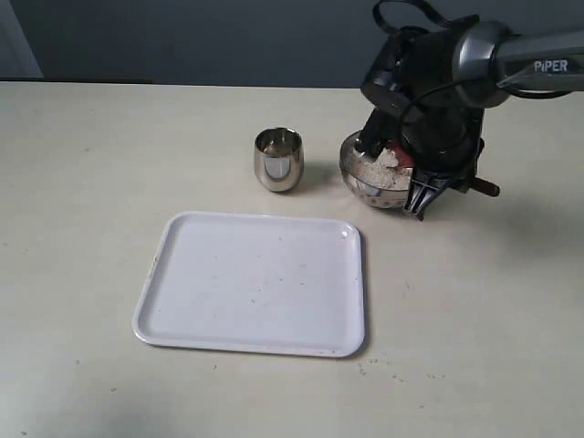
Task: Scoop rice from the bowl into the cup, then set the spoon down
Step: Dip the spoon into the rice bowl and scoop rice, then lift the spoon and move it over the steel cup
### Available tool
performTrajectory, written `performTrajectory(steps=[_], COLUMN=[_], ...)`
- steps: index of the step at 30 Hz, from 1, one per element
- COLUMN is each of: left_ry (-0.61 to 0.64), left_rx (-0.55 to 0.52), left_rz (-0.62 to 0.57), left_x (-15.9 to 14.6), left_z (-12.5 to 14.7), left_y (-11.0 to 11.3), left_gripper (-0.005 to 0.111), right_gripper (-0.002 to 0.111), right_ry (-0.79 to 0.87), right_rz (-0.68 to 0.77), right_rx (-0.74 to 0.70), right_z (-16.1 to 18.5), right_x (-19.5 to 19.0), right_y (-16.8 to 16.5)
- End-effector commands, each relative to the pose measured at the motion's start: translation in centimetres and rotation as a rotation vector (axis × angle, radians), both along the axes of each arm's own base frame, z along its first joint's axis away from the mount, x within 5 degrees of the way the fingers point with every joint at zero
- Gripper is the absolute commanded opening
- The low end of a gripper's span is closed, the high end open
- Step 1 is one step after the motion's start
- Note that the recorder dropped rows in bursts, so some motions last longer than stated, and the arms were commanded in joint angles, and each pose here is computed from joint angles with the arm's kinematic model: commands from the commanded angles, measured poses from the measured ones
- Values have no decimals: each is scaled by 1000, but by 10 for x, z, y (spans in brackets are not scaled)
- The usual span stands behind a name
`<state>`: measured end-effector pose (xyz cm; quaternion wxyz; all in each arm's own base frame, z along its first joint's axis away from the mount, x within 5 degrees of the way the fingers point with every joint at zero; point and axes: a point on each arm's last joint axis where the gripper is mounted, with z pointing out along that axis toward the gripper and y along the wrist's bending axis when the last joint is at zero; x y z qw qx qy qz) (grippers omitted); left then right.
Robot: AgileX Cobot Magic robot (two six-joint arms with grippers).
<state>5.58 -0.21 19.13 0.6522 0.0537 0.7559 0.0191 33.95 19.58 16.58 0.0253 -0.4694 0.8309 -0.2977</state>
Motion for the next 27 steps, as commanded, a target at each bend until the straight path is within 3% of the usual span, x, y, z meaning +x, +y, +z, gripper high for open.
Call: performTrajectory(steps=[1, 13, 21, 27], left_ry=[-19, -19, -19, -19], left_rx=[-4, -4, -4, -4], left_rz=[-2, -2, -2, -2], left_x=[0, 0, 0, 0], left_z=[2, 2, 2, 2], left_y=[0, 0, 0, 0], left_gripper=[0, 0, 0, 0], right_gripper=[-1, -1, -1, -1], right_ry=[-4, 28, 43, 25], right_rz=[-3, -12, -128, -135], right_rx=[51, 113, 228, 269], right_z=[5, 2, 7, 15], right_x=[0, -2, 4, 5], right_y=[1, 5, -9, -11])
